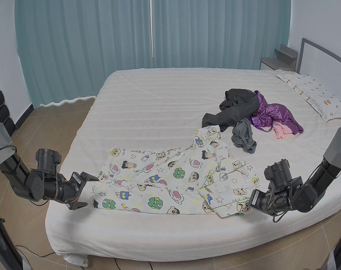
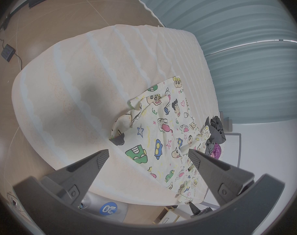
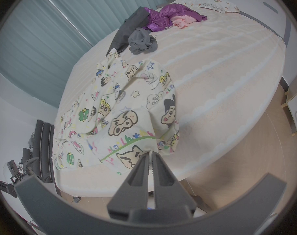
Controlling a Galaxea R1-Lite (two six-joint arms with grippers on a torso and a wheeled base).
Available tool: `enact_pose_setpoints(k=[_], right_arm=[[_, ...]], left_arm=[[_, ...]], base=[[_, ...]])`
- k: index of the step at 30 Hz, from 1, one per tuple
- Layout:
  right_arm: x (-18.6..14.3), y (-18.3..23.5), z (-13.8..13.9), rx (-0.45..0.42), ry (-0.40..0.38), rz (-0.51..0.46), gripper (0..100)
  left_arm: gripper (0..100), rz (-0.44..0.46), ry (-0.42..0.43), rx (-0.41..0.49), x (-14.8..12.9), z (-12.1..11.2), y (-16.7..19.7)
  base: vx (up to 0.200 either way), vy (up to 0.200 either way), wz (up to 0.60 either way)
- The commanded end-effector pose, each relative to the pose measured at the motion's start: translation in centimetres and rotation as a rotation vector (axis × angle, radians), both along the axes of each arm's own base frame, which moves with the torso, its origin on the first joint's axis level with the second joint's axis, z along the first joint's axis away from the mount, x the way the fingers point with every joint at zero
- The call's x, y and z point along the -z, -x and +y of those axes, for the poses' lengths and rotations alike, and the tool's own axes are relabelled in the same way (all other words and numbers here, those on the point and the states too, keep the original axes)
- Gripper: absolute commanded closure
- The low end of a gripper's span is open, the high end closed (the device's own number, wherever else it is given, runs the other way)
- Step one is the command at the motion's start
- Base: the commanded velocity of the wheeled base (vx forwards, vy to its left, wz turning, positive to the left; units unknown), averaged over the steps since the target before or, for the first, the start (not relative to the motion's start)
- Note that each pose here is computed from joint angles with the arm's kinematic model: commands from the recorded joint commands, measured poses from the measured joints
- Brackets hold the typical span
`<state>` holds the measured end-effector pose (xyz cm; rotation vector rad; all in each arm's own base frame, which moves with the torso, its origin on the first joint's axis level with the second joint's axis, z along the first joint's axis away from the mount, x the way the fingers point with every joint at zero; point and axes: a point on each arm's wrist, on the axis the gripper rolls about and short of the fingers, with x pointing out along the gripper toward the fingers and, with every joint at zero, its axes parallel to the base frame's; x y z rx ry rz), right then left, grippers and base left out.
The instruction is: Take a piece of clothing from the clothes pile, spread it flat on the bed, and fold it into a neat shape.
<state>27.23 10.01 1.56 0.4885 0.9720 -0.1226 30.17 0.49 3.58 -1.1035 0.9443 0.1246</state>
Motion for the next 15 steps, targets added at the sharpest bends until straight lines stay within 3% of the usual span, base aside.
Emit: enact_pose_setpoints(k=[1, 10, 11, 15], right_arm=[[1.0, 0.0, 0.0, 0.0, 0.011, 0.033, 0], [-2.8, 1.7, 0.2, -0.033, -0.058, -0.06, 0], [-3.3, 3.5, 1.6, -0.123, -0.099, -0.048, 0], [-2.3, 4.0, 4.0, -0.176, -0.126, -0.009, 0]], left_arm=[[0, 0.0, 0.0, -0.001, 0.0, 0.0, 0.0], [0, 0.0, 0.0, -0.001, 0.0, 0.0, 0.0], [0, -0.001, 0.0, -0.001, 0.0, 0.0, 0.0], [0, 0.002, 0.0, -0.001, 0.0, 0.0, 0.0]], base=[[0.0, 0.0, 0.0], [0.0, 0.0, 0.0], [0.0, 0.0, 0.0], [0.0, 0.0, 0.0]])
